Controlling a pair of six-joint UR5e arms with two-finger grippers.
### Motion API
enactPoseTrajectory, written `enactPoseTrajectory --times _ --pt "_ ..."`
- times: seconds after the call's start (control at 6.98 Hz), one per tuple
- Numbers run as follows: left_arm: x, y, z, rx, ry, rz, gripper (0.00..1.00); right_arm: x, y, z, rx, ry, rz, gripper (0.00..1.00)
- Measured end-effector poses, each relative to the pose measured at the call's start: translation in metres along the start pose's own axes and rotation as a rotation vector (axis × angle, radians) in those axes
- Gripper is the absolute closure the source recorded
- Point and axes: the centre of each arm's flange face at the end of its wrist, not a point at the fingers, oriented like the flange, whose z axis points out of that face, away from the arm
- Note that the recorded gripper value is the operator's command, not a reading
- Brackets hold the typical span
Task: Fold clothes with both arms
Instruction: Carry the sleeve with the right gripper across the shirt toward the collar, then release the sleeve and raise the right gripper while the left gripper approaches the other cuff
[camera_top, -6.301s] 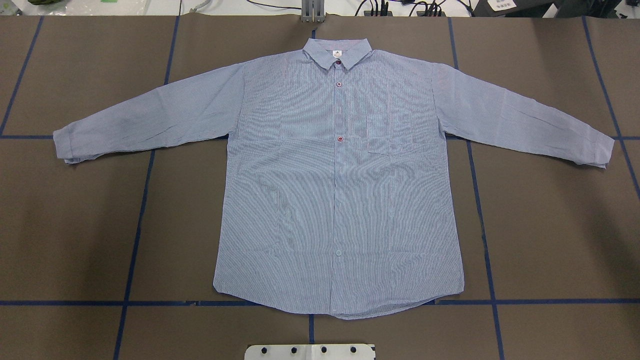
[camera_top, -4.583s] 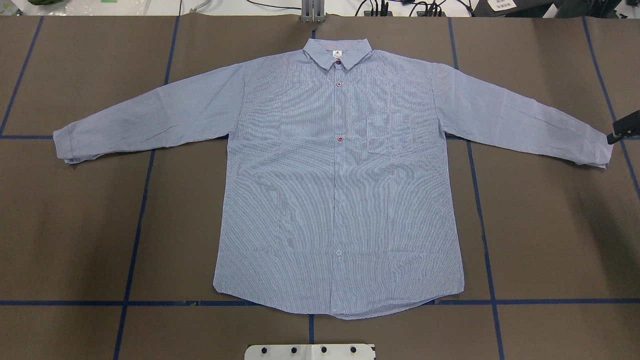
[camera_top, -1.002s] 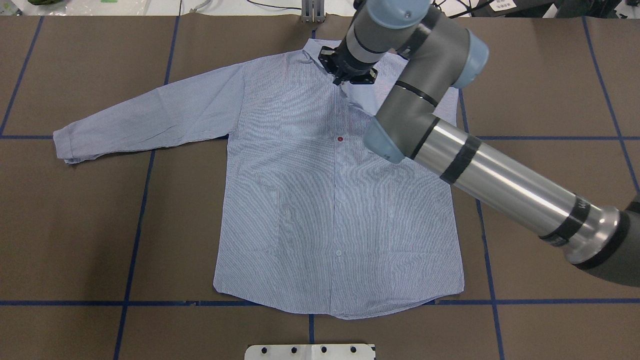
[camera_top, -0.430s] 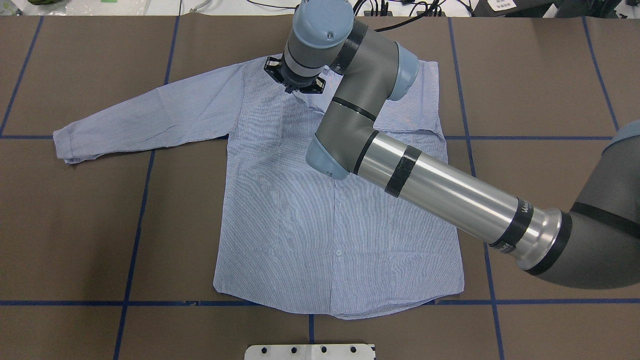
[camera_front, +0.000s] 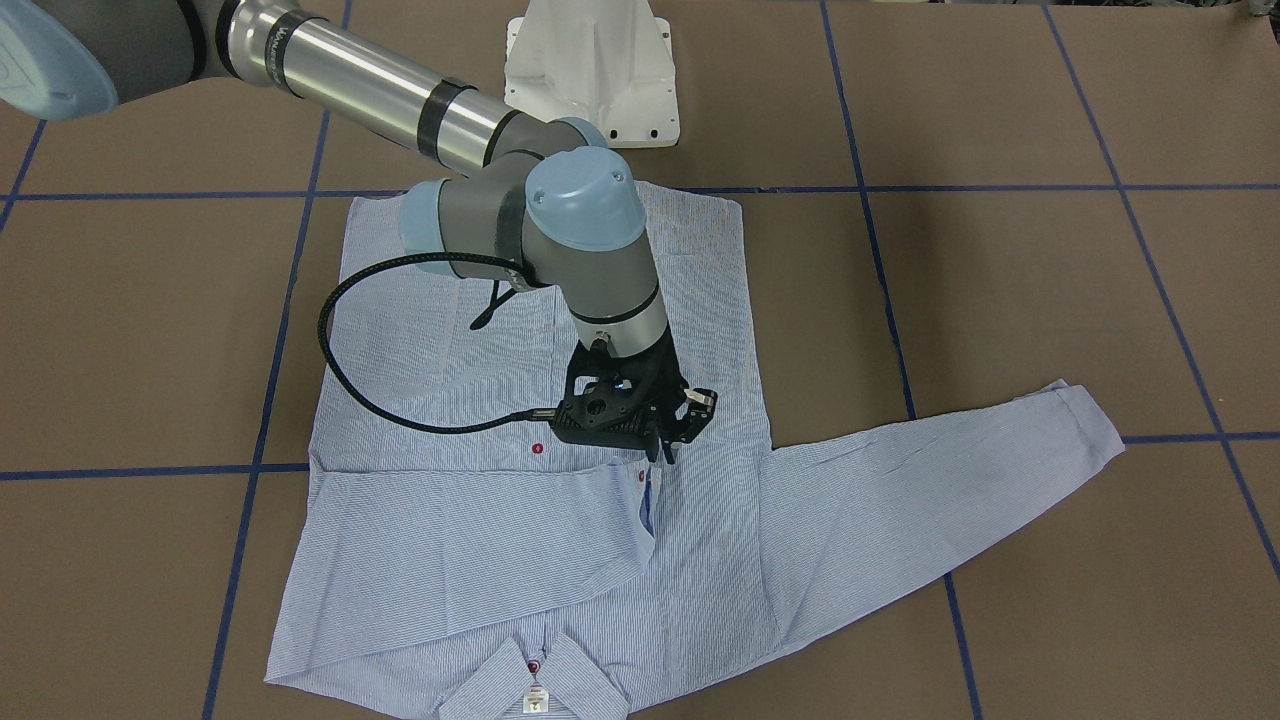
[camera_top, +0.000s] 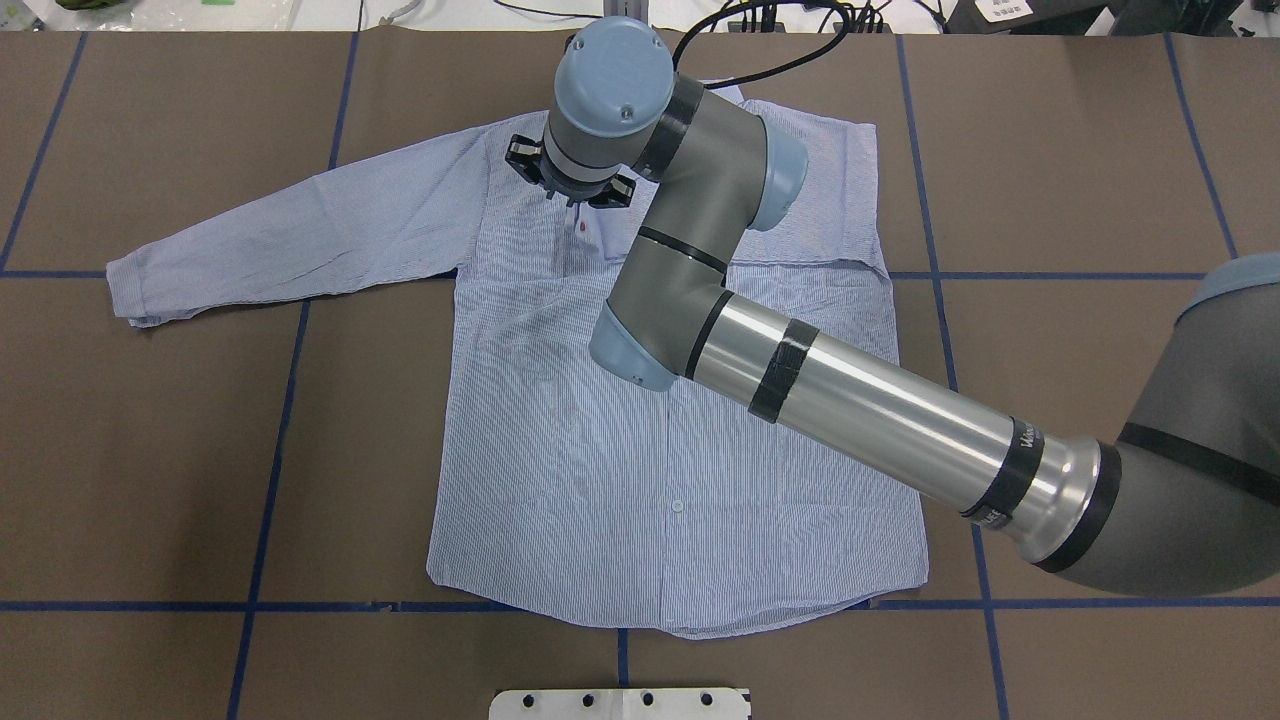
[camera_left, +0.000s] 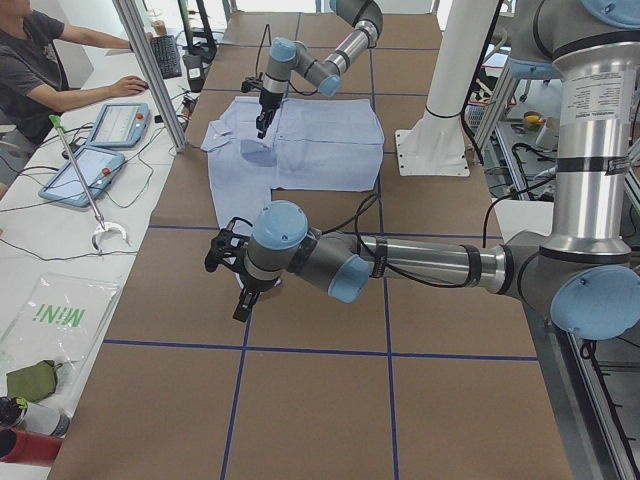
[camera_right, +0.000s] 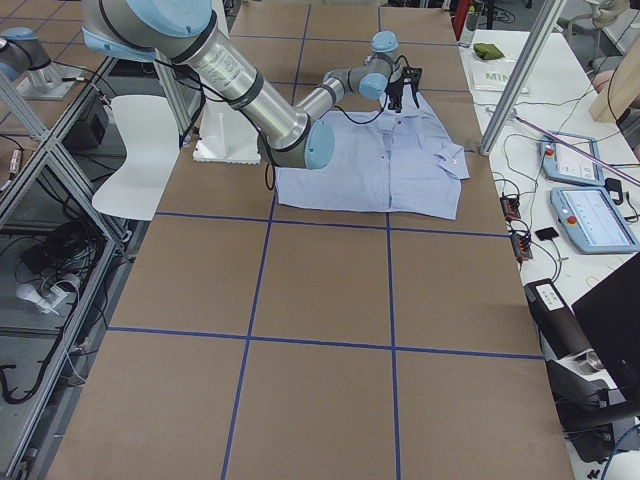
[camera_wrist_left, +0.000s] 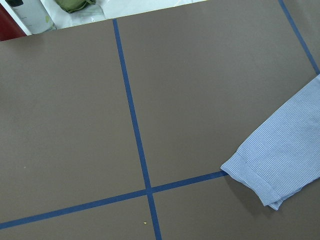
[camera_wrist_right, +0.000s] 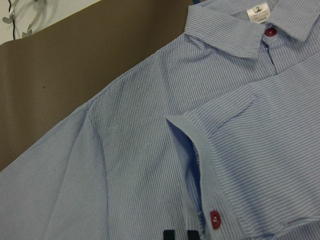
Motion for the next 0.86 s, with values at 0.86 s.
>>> enactPoseTrajectory --times 0.86 --pt "0.069 -0.066 0.112 -0.058 0.071 -0.073 0.00 0.145 -0.058 -0.056 -0.159 0.061 -0.013 0.00"
